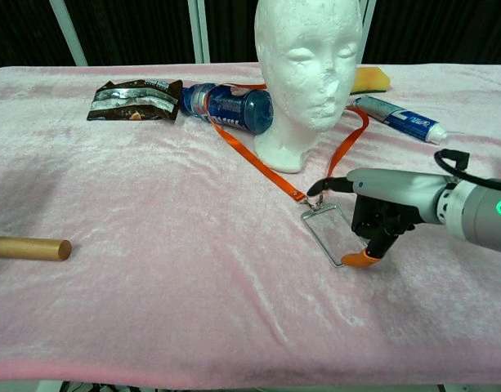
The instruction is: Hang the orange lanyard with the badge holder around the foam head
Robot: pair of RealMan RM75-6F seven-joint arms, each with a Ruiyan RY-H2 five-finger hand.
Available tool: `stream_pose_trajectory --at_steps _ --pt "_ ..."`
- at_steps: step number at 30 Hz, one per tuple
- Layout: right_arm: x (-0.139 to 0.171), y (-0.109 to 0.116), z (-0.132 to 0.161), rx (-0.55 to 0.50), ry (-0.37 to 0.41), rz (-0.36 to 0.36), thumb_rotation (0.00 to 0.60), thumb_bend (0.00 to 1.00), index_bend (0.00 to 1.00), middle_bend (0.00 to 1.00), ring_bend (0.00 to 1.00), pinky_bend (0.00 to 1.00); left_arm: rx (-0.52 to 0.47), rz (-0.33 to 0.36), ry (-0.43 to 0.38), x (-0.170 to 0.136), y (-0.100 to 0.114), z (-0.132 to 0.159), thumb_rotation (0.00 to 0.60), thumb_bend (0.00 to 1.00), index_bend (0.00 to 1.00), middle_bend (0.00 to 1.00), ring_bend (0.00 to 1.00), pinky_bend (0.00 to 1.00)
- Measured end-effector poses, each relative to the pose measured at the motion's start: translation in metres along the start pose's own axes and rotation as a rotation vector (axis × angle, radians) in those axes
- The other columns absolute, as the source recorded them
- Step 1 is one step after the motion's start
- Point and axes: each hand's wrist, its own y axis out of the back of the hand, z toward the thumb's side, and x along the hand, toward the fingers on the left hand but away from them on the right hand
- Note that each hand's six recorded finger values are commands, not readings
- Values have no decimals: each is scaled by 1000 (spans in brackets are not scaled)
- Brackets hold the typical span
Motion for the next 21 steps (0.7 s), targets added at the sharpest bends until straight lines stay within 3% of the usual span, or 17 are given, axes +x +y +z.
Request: stream_pose_trajectory --at_steps 4,9,14,16,19,21 --pt "6 25 -11 -60 -23 -60 600 199 7 742 805 835 6 -5 2 1 -1 -1 600 149 195 90 0 0" --pt "27 61 -48 -76 -105 -126 600 241 44 552 637 685 11 -19 -7 0 -3 1 600 149 195 90 0 0" --pt "72 97 -114 -45 -280 -185 600 264 57 303 404 450 21 -40 -27 -5 -5 6 600 149 194 90 0 0" --pt "98 105 -144 -31 -371 -206 600 265 57 243 356 388 25 -52 -34 -8 -5 7 600 149 194 90 0 0" --pt "127 106 -172 -25 -452 -251 600 264 57 205 326 346 33 -70 -42 -12 -4 8 600 148 195 90 0 0" --pt "138 107 -180 -17 -465 -294 600 257 57 193 314 340 39 -71 -43 -14 -2 7 600 149 195 90 0 0"
